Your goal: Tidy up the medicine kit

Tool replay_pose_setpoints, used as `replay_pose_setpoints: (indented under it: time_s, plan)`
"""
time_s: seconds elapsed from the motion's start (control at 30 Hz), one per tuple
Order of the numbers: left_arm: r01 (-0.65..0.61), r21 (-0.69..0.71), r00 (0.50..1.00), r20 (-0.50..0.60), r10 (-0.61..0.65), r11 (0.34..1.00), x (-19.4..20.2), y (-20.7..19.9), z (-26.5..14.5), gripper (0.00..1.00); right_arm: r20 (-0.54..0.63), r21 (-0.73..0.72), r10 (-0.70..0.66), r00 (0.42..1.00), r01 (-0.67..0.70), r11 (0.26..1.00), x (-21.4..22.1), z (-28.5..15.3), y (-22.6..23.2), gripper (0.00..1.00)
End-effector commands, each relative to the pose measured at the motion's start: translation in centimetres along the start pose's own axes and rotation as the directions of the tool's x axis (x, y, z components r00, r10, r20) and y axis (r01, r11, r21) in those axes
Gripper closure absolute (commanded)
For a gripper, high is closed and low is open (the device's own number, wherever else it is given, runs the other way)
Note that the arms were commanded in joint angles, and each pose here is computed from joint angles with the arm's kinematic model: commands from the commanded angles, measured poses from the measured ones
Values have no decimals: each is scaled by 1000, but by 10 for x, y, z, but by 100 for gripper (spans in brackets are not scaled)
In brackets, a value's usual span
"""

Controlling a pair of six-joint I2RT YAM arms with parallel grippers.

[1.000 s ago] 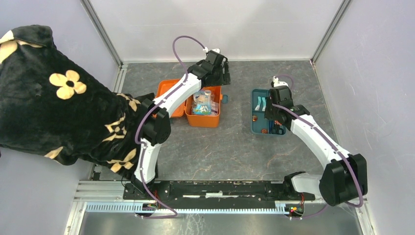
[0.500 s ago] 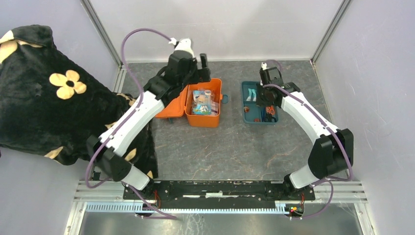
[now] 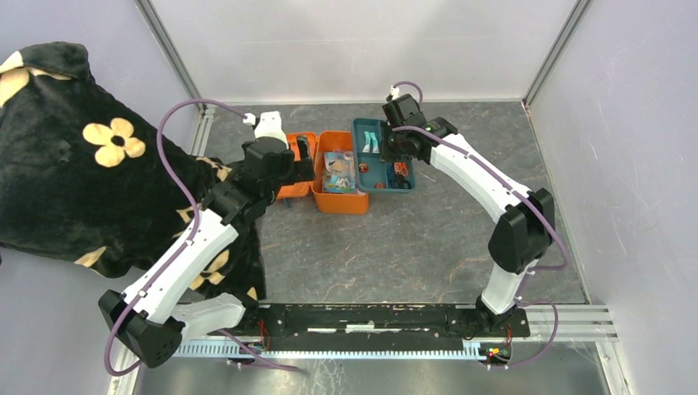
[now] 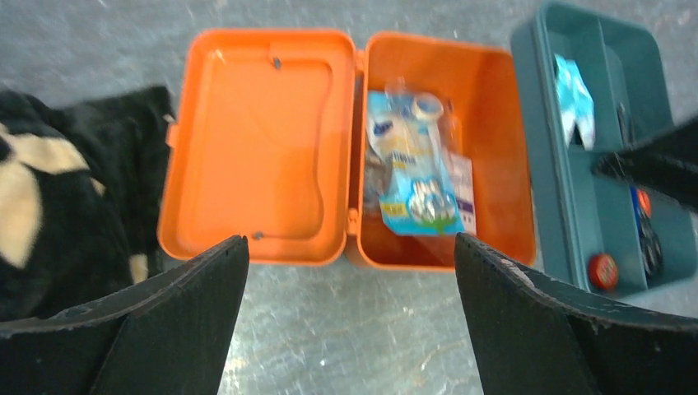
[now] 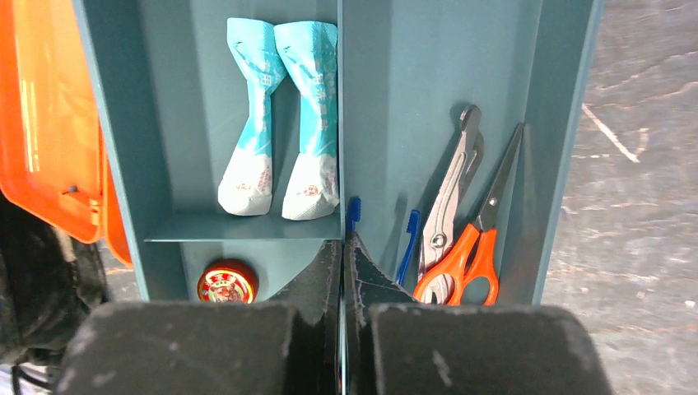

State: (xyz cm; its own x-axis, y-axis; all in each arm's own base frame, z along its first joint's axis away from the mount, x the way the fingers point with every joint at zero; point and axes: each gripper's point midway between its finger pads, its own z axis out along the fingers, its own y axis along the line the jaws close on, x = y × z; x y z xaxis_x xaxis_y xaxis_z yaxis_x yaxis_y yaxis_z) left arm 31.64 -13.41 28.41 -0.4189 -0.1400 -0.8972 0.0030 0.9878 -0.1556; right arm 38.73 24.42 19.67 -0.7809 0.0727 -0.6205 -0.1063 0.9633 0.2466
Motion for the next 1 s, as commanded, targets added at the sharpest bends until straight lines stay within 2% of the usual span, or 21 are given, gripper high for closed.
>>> replay_pose_setpoints:
  time_s: [0.0,0.17,0.53,0.73,0.97]
  plan:
    - [73,96,995,-80,-66,993,35,-13,6,0,54,-63,103,993,-99,993,-24,4,30,100]
    - [142,187,978,-175,-109,972,61,-39,23,0,70,-26,97,993,-96,995,-32,4,26,100]
    - [156,87,961,-244,-131,984,85,-31,73,0,94,75,39,995,-46,996,-32,-23,-14,100]
    - [169,113,952,-277,-133,979,94,-42,89,0,105,109,47,993,-58,992,-35,-37,-49,100]
    - [183,170,938,-325,-120,968,105,-57,95,0,78,124,41,996,-51,991,-31,-36,-69,100]
